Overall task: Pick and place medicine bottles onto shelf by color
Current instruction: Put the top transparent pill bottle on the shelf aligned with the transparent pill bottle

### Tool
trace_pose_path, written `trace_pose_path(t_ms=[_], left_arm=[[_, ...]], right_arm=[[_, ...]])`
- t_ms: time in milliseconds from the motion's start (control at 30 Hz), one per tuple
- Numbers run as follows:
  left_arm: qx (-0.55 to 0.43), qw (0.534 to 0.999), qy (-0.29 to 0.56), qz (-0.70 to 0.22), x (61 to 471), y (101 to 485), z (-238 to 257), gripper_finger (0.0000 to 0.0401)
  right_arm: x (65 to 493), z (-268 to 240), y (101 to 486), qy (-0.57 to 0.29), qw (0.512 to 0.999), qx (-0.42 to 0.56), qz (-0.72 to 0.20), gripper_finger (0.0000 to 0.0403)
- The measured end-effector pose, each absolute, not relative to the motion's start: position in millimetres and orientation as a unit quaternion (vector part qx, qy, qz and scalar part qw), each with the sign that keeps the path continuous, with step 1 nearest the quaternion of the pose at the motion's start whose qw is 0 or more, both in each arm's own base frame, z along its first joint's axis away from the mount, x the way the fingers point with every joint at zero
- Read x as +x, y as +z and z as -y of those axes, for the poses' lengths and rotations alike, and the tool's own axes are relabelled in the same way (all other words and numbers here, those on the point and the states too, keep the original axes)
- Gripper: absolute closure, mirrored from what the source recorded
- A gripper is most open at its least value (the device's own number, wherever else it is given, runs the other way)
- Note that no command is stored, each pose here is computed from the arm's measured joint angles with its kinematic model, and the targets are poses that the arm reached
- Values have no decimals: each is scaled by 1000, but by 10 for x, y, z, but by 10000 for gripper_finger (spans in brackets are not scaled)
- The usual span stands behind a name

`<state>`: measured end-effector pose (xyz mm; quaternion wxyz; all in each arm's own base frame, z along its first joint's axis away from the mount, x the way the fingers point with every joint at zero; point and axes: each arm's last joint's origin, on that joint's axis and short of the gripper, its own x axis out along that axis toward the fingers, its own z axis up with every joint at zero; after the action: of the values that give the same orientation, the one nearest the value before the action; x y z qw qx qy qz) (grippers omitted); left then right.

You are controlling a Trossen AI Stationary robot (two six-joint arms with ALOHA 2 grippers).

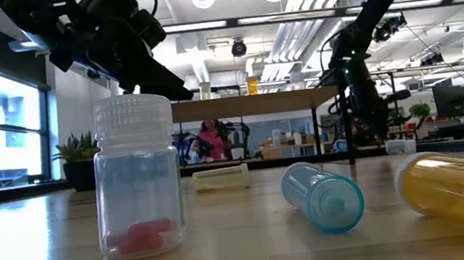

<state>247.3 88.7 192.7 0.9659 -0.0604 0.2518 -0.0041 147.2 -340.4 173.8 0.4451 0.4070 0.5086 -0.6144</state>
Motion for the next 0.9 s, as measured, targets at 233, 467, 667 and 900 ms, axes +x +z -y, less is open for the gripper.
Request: trace_pose_path(t_ms=[233, 467, 667, 900], left_arm=[[-60, 966, -4, -251, 2474, 1929, -887, 185], [-60, 966, -4, -252, 2473, 1927, -887, 185], [-52, 967, -6, -250, 2475, 1929, -887, 185], [-56, 967, -5, -250, 2474, 1929, -887, 185]], right_arm=[[1484, 3411, 1697, -632, 432, 391, -511, 403], [1503, 3354, 1603, -620, 405, 389, -547, 403], [1534, 3159, 1624, -593, 352, 404, -601, 403], [1613, 2991, 1664, -581, 313, 397, -637, 403]])
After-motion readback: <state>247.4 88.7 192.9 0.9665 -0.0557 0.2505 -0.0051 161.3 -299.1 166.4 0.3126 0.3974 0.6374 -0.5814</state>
